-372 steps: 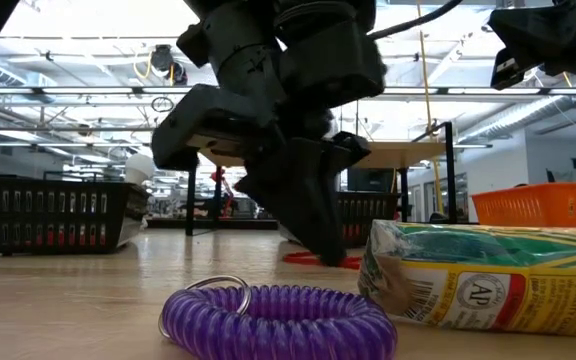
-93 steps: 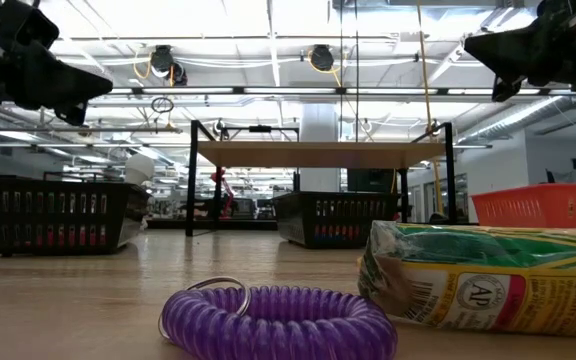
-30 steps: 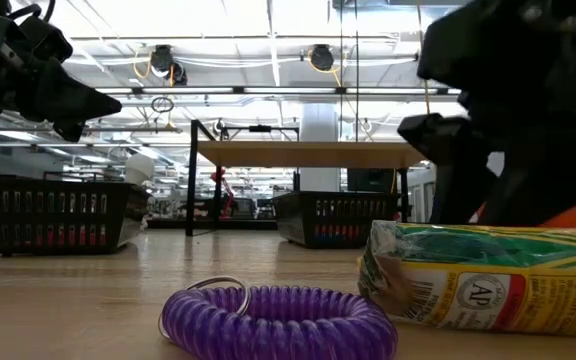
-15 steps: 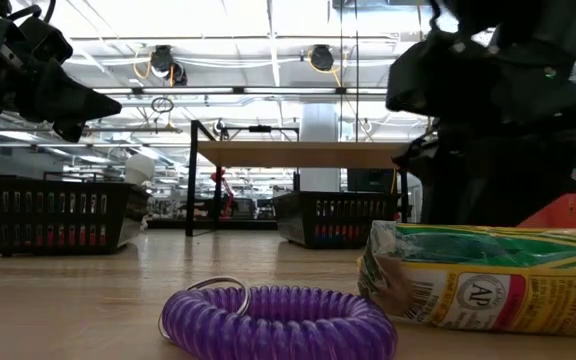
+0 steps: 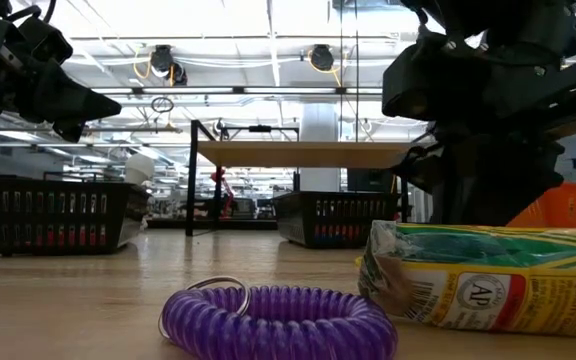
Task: Pick & Place Office Desk Supplies
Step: Put the yellow spring rubberband into the right black
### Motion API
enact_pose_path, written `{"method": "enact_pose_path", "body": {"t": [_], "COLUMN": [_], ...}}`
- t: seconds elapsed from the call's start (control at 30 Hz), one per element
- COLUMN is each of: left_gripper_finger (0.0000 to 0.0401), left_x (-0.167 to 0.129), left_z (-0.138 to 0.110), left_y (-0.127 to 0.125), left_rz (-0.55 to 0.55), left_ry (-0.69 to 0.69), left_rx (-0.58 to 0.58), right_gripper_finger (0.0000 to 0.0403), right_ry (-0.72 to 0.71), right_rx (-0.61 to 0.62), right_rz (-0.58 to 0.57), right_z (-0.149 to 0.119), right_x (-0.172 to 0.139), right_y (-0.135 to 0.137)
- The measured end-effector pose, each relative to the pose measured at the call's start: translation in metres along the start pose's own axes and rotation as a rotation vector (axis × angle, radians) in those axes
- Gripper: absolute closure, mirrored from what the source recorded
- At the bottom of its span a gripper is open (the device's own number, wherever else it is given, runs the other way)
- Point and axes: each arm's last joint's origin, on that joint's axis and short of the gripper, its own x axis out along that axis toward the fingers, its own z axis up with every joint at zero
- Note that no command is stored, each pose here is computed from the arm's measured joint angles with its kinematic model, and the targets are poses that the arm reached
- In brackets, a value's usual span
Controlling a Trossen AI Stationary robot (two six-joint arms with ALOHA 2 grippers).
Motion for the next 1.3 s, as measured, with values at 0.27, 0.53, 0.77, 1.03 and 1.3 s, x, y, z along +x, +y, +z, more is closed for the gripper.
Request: {"method": "enact_pose_path", "body": {"t": [0.27,0.53,0.77,1.03,1.3], "left_gripper_finger": [0.0384,0.0384,0.0384,0.0384,0.0384], "left_x": [0.0,0.0,0.0,0.0,0.0], "left_z": [0.0,0.0,0.0,0.0,0.001], "left_y": [0.0,0.0,0.0,0.0,0.002], "left_rz": [0.0,0.0,0.0,0.002,0.073], "left_ry": [-0.001,-0.001,0.003,0.003,-0.014], "left_rx": [-0.004,-0.006,-0.002,0.005,0.019], "right_gripper_finger": [0.0395,0.0398,0.0402,0.0402,0.0403], "right_ry": [-0.21,-0.468,-0.729,-0.929,-1.119], "right_rx": [0.055,0.001,-0.038,-0.049,-0.066], "right_rz": [0.218,0.329,0.288,0.114,0.09], "right_z": [0.023,0.031,0.007,-0.045,-0.095], "right_x": [-0.068,-0.134,-0.177,-0.21,-0.213], "right_y": [0.007,0.011,-0.003,-0.033,-0.049]}}
